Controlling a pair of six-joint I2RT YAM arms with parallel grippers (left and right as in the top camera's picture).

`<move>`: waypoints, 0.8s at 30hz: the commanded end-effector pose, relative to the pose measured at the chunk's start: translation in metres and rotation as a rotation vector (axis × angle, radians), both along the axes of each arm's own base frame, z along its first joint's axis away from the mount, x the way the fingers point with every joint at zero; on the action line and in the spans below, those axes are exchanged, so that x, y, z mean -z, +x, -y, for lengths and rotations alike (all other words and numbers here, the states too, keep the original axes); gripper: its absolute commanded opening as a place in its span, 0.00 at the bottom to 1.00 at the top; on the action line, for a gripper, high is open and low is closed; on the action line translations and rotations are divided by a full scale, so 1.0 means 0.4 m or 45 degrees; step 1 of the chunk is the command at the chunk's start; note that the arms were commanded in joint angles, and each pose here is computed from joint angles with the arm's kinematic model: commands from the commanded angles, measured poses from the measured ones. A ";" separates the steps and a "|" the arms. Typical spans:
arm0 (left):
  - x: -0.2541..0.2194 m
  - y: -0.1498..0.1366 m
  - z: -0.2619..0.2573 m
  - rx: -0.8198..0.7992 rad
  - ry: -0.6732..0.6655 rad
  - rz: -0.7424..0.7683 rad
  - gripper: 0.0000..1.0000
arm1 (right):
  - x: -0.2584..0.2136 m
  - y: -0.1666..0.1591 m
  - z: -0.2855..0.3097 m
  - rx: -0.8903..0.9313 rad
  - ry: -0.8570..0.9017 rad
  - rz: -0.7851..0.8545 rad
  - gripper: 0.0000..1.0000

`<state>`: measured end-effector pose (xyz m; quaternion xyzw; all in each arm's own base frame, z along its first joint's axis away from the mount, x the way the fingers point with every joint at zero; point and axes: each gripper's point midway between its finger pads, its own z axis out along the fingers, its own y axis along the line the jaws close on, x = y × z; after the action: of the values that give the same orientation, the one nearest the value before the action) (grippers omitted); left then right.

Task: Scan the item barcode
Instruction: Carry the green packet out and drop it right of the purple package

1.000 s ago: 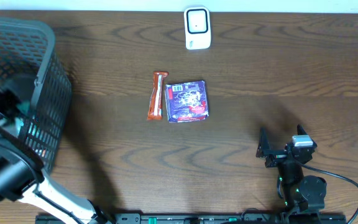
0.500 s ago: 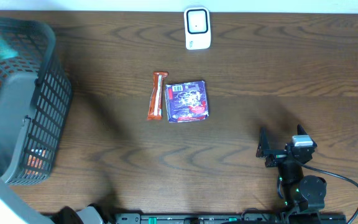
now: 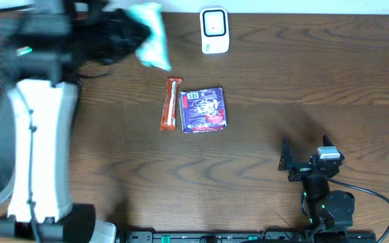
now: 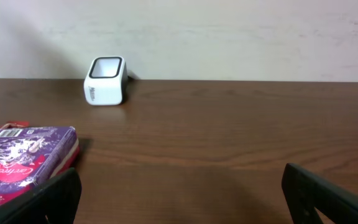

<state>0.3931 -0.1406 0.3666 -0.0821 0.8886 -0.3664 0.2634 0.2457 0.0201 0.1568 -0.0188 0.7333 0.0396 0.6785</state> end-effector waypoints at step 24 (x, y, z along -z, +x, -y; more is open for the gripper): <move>0.631 0.007 0.400 0.245 0.573 -0.494 0.33 | 0.002 0.000 0.001 0.000 -0.019 0.000 0.99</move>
<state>0.3947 -0.3003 0.1141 -0.0038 0.9843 -0.1665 0.0577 0.2457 0.0201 0.1568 -0.0188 0.7333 0.0396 0.6785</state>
